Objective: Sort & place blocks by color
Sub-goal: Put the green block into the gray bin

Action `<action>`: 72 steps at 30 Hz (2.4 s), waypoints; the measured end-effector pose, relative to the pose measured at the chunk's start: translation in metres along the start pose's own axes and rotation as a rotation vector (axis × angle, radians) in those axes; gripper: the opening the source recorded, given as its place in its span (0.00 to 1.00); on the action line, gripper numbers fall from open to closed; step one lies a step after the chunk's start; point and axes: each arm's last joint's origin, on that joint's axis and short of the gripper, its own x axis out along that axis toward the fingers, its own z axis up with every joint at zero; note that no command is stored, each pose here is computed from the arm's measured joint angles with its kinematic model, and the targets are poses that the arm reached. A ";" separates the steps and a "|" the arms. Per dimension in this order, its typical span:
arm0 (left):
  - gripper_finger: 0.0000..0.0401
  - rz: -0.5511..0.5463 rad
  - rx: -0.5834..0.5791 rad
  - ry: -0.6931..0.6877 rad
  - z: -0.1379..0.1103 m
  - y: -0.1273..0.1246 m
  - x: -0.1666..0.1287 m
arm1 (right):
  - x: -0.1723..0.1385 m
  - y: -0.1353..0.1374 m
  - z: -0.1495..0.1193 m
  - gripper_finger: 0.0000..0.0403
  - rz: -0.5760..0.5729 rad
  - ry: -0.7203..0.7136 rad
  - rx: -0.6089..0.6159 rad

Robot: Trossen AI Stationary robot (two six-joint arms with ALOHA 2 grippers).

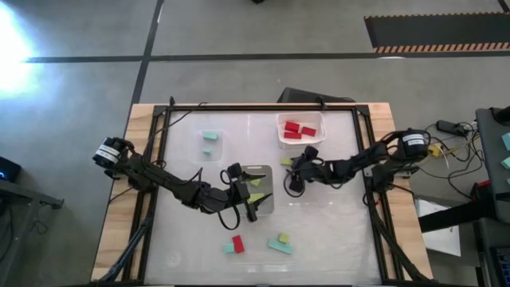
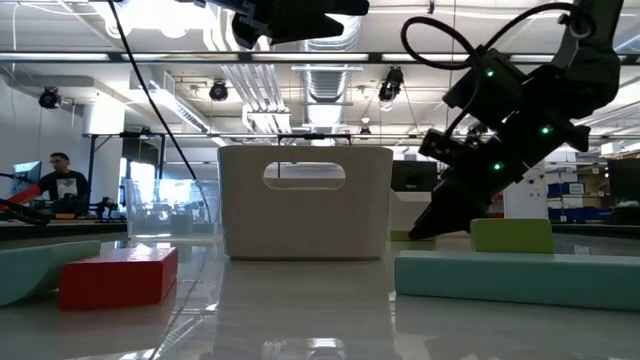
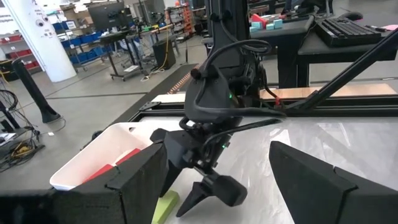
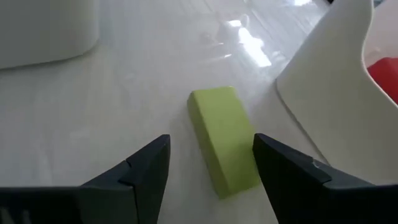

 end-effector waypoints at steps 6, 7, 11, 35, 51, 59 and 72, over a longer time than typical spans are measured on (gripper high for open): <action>0.67 0.000 0.000 0.000 0.000 0.000 0.000 | 0.003 -0.004 0.001 0.51 0.006 0.004 0.059; 0.67 0.000 0.000 0.000 0.000 0.000 0.000 | 0.003 -0.005 0.002 0.51 0.022 0.005 0.072; 0.67 0.000 0.000 0.000 0.000 0.000 0.000 | 0.005 -0.006 0.004 0.47 0.124 0.009 0.122; 0.67 0.000 0.000 0.000 0.000 0.000 0.000 | -0.009 -0.011 0.012 0.53 0.214 -0.004 0.006; 0.67 0.000 -0.001 -0.001 0.001 0.000 0.000 | 0.001 -0.009 0.003 0.41 0.251 0.046 0.005; 0.67 -0.015 0.005 -0.001 0.015 0.006 -0.013 | -0.001 -0.009 0.008 0.29 0.254 0.056 0.021; 0.67 -0.028 0.172 0.081 0.029 0.046 -0.055 | -0.027 -0.008 0.072 0.29 0.252 0.224 -0.029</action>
